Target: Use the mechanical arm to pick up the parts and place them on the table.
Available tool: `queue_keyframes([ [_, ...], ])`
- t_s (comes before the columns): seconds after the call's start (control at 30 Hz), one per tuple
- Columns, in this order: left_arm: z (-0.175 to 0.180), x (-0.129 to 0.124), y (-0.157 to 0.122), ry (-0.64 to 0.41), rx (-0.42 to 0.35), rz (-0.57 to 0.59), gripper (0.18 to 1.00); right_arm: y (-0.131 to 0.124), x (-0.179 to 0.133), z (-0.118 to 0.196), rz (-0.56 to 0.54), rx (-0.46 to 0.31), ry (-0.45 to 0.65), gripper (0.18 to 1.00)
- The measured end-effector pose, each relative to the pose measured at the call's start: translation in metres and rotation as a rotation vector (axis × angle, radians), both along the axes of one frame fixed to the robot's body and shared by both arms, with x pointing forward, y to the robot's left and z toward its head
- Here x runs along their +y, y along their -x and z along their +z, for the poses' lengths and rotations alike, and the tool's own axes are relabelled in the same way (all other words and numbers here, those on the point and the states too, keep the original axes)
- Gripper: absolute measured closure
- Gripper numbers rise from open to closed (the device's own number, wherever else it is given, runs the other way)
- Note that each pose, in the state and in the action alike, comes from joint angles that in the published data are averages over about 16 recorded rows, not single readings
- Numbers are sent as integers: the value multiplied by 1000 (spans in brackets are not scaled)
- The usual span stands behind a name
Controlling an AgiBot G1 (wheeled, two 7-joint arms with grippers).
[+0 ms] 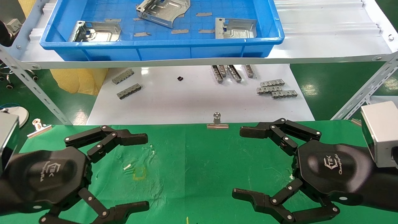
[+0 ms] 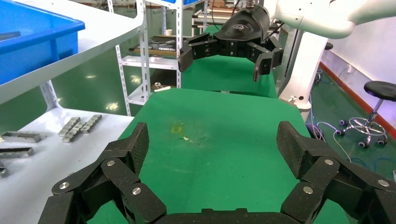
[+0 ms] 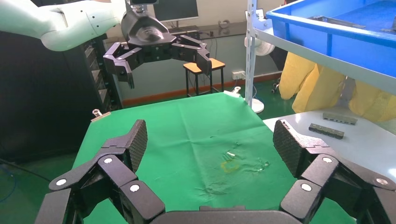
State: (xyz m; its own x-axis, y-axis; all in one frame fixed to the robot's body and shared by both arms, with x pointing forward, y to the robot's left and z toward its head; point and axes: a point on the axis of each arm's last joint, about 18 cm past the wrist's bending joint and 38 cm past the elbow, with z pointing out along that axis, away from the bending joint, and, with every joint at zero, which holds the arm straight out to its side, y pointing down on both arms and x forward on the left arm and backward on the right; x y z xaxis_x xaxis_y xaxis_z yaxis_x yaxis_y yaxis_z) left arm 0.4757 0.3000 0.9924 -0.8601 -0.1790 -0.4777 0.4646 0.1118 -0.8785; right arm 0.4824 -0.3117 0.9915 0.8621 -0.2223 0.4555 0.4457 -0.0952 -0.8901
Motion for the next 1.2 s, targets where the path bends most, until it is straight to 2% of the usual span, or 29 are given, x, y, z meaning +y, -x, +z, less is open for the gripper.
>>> queue_keyframes([
  [0.33,0,0,0,0,0,0,183,0,0,0,0,0,0,183],
  [0.73,0,0,0,0,0,0,183,0,0,0,0,0,0,257],
  [0.93,0,0,0,0,0,0,183,0,0,0,0,0,0,347],
  [1.2,0,0,0,0,0,0,183,0,0,0,0,0,0,523],
])
